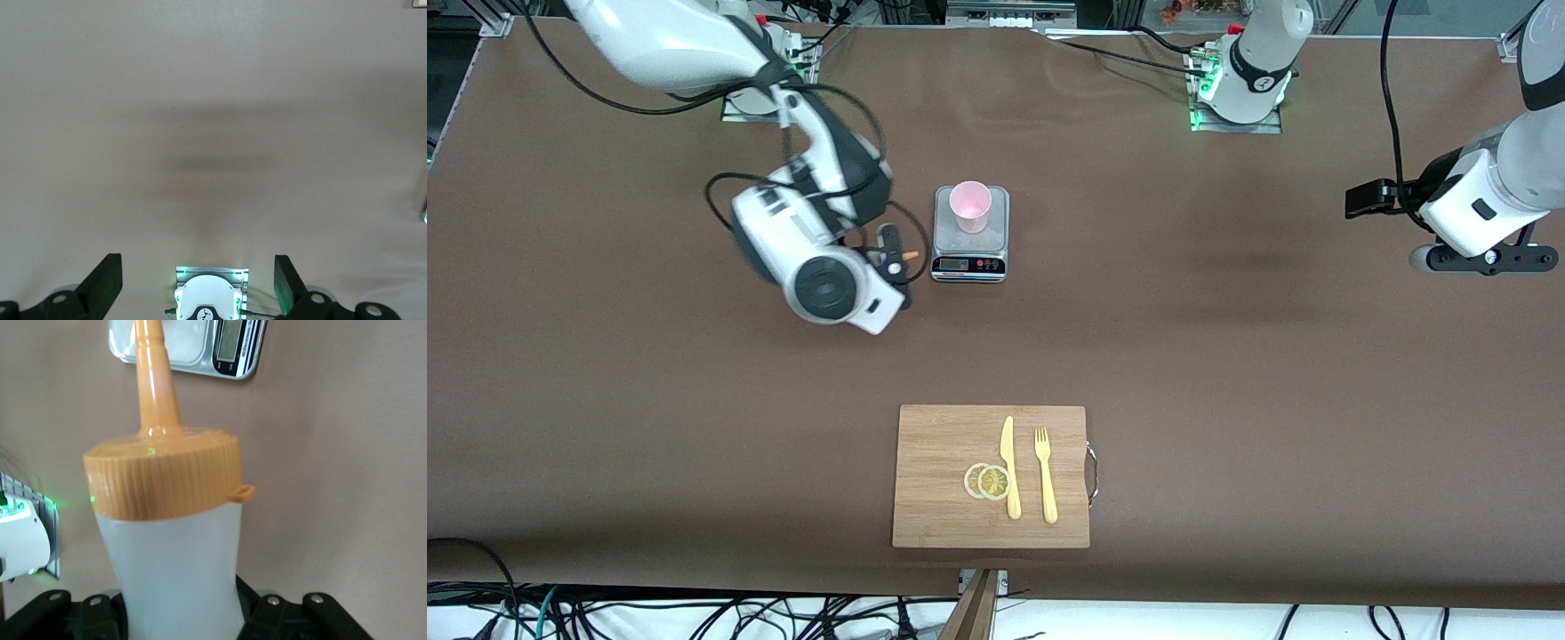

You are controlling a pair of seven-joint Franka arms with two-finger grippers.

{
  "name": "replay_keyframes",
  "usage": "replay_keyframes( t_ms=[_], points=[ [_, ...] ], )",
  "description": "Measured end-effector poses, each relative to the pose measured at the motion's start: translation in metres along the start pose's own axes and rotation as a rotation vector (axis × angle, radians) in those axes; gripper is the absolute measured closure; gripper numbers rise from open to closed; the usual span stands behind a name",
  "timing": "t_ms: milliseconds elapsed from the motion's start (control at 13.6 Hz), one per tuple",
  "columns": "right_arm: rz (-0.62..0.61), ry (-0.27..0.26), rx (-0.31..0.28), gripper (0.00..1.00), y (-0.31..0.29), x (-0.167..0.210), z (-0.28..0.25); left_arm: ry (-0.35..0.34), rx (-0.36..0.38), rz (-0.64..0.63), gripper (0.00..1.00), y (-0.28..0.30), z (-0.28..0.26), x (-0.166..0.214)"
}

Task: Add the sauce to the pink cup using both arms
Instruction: 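Carry the bottle back and lower it onto the table with the right gripper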

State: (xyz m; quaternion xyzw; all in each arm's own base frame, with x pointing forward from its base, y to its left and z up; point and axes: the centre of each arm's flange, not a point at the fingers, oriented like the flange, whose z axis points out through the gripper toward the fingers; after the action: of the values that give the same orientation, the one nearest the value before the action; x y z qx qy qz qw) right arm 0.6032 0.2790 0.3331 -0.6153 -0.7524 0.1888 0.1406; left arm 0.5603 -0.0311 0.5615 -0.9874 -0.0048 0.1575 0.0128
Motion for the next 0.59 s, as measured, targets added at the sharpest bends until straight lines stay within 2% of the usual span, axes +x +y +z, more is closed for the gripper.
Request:
replay_keyframes(
  t_ms=[294, 587],
  points=[
    [-0.031, 0.351, 0.007, 0.64, 0.015, -0.111, -0.013, 0.000, 0.000, 0.000, 0.00, 0.000, 0.000, 0.000],
    [-0.036, 0.669, -0.007, 0.64, 0.024, -0.199, 0.015, -0.001, 0.000, 0.000, 0.00, 0.000, 0.000, 0.000]
  ],
)
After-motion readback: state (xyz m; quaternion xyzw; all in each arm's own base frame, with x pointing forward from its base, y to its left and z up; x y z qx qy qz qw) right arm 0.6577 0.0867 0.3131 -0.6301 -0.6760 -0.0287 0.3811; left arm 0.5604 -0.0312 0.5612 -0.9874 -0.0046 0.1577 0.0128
